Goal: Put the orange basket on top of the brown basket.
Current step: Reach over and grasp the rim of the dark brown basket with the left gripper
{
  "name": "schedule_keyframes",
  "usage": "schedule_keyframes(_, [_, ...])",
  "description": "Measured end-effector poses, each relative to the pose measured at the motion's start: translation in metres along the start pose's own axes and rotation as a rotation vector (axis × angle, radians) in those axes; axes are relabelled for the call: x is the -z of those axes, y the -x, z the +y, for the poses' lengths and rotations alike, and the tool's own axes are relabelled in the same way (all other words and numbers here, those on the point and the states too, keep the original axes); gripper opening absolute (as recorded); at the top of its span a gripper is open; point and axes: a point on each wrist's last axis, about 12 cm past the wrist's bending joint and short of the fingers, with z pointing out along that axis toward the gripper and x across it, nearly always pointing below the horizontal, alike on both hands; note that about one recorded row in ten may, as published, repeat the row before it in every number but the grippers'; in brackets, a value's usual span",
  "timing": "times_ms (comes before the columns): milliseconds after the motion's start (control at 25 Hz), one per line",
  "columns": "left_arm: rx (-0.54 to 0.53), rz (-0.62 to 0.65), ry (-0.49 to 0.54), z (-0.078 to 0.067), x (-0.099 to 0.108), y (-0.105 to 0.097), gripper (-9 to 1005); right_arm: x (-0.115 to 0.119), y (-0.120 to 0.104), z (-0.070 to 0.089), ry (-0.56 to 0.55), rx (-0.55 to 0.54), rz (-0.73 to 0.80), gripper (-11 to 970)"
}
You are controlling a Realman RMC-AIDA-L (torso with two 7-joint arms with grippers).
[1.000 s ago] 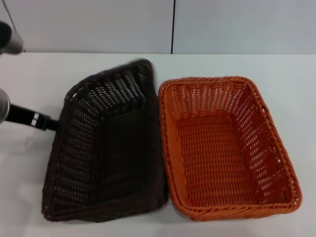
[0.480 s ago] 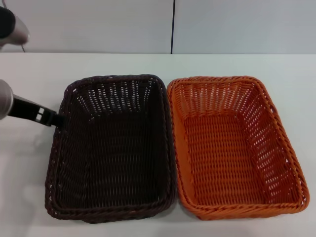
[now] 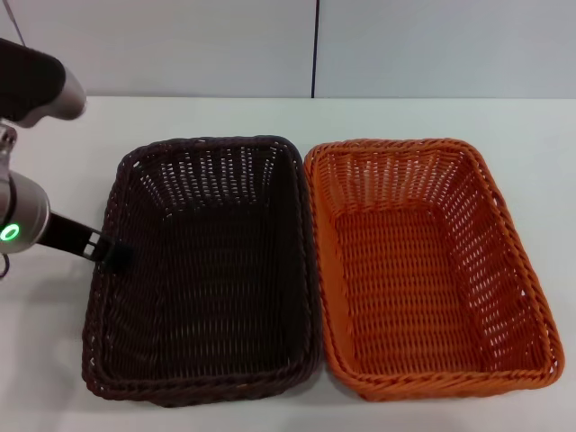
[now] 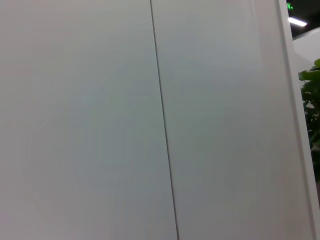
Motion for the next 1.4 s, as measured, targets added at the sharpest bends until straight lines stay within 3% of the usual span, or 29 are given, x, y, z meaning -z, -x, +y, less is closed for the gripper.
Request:
schedule_keyframes(560, [-0.032, 0.039, -0.081, -0.010, -0.013, 0.006, 810, -0.003, 0.000, -0.001, 0.003, 0.010, 0.005, 715])
schedule_keyframes(760, [-0.046, 0.039, -0.076, -0.009, -0.013, 0.007, 695, -0.004, 0.000, -0.001, 0.004, 0.012, 0.003, 713])
schedule_keyframes(960, [-0.097, 0.035, -0.069, -0.010, -0.014, 0.009, 407, -0.004, 0.001, -0.001, 0.003, 0.014, 0.002, 712])
schedule_keyframes(1240, [-0.133, 0.032, -0.046, -0.007, -0.015, 0.010, 371, -0.003, 0.000, -0.001, 0.003, 0.014, 0.003, 710])
schedule_keyframes(1280, [-0.213, 0.032, 0.014, 0.000, -0.014, 0.009, 366, -0.003, 0.000, -0.001, 0.002, 0.014, 0.004, 709])
schedule_keyframes(1400, [-0.262, 0.033, 0.031, 0.002, -0.014, 0.010, 351, -0.003, 0.000, -0.002, 0.001, 0.014, 0.005, 709])
